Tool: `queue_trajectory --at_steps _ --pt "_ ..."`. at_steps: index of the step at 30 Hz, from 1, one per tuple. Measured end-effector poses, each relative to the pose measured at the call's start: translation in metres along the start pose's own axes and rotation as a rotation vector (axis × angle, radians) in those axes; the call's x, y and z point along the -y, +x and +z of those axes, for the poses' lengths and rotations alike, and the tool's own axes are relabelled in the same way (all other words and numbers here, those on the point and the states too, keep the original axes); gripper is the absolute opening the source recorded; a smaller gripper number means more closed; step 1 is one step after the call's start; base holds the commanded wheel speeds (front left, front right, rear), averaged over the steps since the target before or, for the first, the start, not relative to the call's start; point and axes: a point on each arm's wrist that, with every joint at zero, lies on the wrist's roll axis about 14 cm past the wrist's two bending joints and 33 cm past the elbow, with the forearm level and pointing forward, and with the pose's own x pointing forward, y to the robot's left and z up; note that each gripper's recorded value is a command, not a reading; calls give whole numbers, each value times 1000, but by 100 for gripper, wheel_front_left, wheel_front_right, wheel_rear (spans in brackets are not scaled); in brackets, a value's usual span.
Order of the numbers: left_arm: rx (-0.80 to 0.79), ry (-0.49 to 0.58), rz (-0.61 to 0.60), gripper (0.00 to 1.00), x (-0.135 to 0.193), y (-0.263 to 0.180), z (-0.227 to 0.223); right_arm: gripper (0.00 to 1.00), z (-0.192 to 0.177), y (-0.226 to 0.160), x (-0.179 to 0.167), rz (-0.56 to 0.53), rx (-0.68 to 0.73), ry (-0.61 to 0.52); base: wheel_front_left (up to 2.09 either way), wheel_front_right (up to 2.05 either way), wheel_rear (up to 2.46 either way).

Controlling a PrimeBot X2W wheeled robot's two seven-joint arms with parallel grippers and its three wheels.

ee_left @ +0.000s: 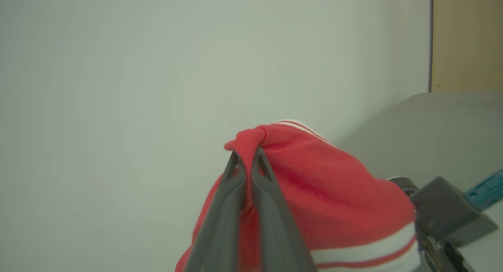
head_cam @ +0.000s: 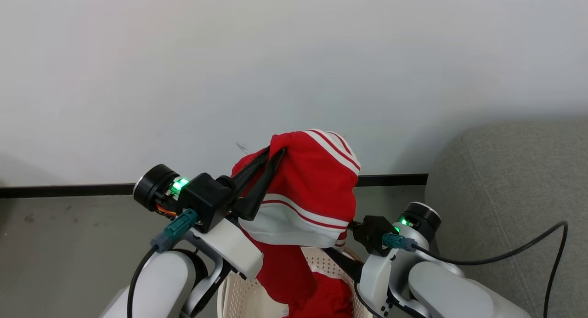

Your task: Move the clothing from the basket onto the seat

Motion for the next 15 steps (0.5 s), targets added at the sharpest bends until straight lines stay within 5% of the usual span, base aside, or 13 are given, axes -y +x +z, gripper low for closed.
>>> queue_trajectory --at_steps 1,2,15 --pt "0 -1 1 0 0 0 0 27 -2 0 -1 2 -6 1 0 0 0" --pt "-2 -1 4 0 -1 -1 0 0 -3 0 -2 5 -9 0 0 0 0" --pt "-109 -91 124 0 -22 -21 -39 0 -10 -11 21 -94 -19 98 0 0 0"
